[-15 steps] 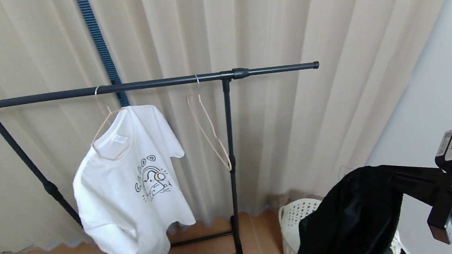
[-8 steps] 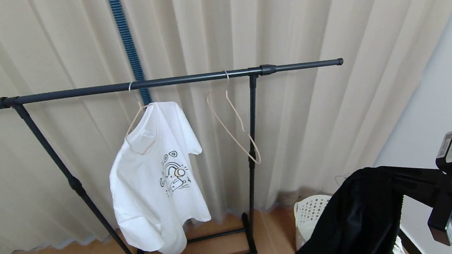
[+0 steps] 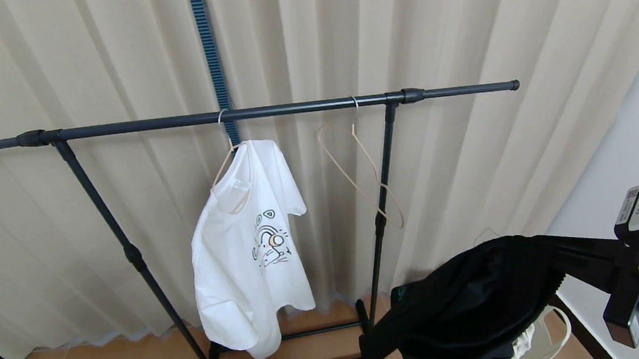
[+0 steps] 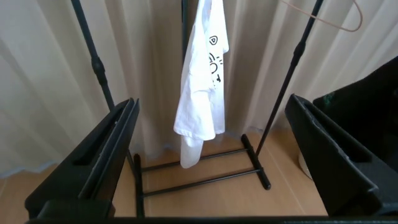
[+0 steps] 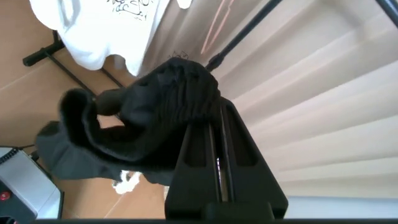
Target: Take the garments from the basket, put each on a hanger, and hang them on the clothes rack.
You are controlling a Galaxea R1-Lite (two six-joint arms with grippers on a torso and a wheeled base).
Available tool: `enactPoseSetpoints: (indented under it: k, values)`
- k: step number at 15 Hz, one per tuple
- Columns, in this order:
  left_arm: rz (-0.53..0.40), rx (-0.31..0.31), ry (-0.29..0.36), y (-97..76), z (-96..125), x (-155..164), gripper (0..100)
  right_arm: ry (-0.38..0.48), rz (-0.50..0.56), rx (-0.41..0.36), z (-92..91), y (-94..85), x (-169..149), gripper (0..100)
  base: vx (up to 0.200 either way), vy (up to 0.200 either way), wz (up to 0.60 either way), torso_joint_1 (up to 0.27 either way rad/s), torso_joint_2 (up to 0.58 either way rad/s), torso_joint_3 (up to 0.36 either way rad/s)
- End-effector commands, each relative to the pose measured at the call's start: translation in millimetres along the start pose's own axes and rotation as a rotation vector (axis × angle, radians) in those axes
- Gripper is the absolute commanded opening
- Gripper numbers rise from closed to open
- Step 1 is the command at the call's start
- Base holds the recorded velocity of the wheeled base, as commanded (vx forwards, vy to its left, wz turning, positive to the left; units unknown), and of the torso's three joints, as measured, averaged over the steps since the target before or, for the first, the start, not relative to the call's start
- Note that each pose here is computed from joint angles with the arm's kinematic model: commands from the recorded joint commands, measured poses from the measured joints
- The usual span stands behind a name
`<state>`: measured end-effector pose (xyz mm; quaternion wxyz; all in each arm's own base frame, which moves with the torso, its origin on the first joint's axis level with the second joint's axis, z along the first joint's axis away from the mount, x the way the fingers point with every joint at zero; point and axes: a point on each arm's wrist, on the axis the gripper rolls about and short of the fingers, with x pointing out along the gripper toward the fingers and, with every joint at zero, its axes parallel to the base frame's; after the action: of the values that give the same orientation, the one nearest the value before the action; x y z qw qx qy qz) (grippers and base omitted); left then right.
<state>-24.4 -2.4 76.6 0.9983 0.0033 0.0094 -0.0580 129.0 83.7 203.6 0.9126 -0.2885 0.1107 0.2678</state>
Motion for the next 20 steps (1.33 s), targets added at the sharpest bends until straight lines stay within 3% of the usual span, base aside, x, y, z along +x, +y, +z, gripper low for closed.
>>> enactPoseSetpoints:
  k: [1,2,4,5,8,11,12,16,18,20]
  values:
    - [0.001,0.007,0.007,0.0,-0.2,0.3,100,-0.018,-0.006,0.009,4.9,-2.1,3.0,0,0.000,0.000,0.00,0.000,0.00,0.000]
    - [-0.004,0.033,0.025,0.0,0.1,0.7,100,-0.041,-0.012,0.030,10.0,-3.4,6.9,0,0.000,0.000,0.00,0.000,0.00,0.000]
    - [-0.006,0.024,0.129,1.0,7.5,8.8,100,-0.081,0.000,0.104,20.4,-2.0,16.5,0,0.000,0.000,0.00,0.000,0.00,0.000]
    - [-0.002,-0.043,0.203,2.1,24.4,18.2,100,-0.117,0.029,0.193,33.6,0.9,24.9,0,0.000,0.000,0.00,0.000,0.00,0.000]
    - [-0.076,-0.133,0.404,3.8,61.4,58.7,100,-0.142,0.048,0.384,53.6,-2.1,38.9,0,0.000,0.000,0.00,0.000,0.00,0.000]
    - [-0.316,-0.258,0.567,-22.5,90.1,106.5,100,-0.149,0.055,0.447,63.2,-3.4,50.5,0,0.000,0.000,0.00,0.000,0.00,0.000]
    - [-0.371,-0.292,0.635,-45.9,97.3,132.7,100,-0.165,0.071,0.444,68.7,1.9,62.0,0,0.000,0.000,0.00,0.000,0.00,0.000]
    - [-0.454,-0.266,0.754,-95.0,79.8,179.6,100,-0.280,0.089,0.487,76.4,24.2,104.5,0,0.000,0.000,0.00,0.000,0.00,0.000]
    - [-0.444,-0.257,0.829,-113.8,56.0,202.2,100,-0.314,0.106,0.523,82.0,34.3,119.5,0,0.000,0.000,0.00,0.000,0.00,0.000]
    - [-0.458,-0.254,0.833,-130.4,38.1,220.5,100,-0.306,0.086,0.548,87.0,41.5,129.3,0,0.000,0.000,0.00,0.000,0.00,0.000]
